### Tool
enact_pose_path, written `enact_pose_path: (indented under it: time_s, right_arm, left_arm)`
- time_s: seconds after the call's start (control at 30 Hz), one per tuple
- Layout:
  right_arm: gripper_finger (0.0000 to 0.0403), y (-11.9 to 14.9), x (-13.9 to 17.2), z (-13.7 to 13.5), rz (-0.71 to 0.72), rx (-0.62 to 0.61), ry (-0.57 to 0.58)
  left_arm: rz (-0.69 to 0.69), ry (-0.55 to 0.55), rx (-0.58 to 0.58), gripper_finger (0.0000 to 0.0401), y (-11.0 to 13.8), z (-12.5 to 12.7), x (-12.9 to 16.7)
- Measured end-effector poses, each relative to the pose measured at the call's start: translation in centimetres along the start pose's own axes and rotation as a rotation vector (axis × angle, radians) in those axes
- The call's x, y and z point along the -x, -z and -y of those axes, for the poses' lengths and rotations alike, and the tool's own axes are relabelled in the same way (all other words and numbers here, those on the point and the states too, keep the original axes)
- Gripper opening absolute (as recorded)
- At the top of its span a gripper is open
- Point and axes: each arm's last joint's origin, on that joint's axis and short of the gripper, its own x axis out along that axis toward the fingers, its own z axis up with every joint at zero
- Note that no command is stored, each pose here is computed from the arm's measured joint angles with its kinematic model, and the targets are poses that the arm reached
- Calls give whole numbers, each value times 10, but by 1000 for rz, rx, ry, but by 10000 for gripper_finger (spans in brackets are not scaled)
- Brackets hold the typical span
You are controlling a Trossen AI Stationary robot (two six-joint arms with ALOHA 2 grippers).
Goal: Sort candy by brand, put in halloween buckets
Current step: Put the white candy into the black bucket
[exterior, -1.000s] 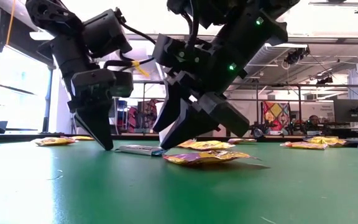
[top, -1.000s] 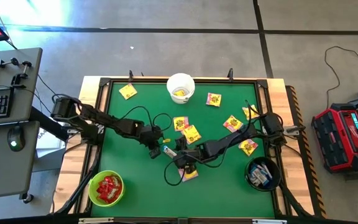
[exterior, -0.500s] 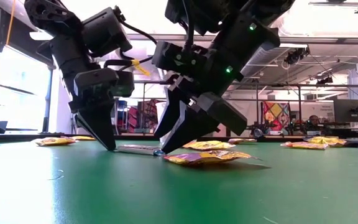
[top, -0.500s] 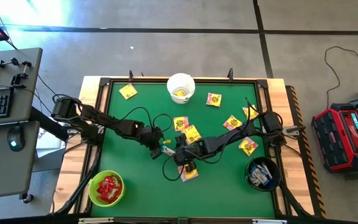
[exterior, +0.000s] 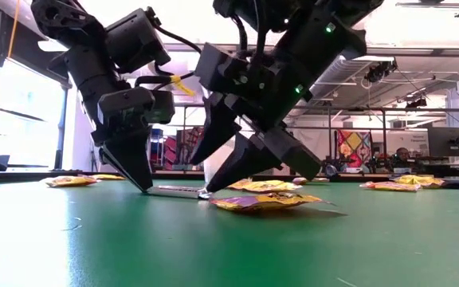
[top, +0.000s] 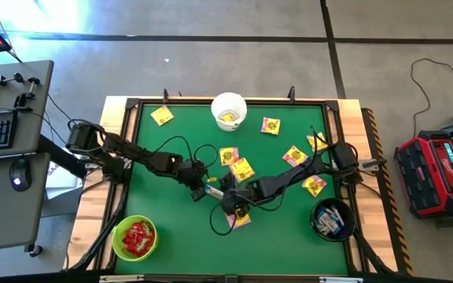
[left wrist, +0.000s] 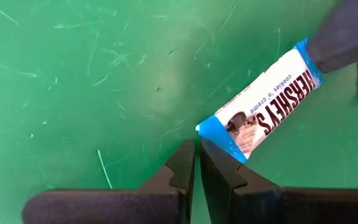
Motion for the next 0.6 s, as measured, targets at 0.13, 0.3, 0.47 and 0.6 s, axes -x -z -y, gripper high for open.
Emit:
enact_pose_path:
  time_s: [0.13, 0.3, 0.47, 0.6]
  right_arm:
    - [225, -4, 4, -3, -10, 43, 48]
    - [225, -4, 9, -3, -28, 56, 33]
    - [225, 0, 7, -5, -35, 72, -25]
    - [225, 1, 6, -4, -16, 113, -51]
  left_arm:
    - [-6, -3, -10, 19, 1, 2, -4]
    - [-4, -4, -13, 19, 2, 3, -4]
    - [-7, 0, -11, 19, 2, 3, -4]
    - [-1, 5, -11, 19, 2, 3, -4]
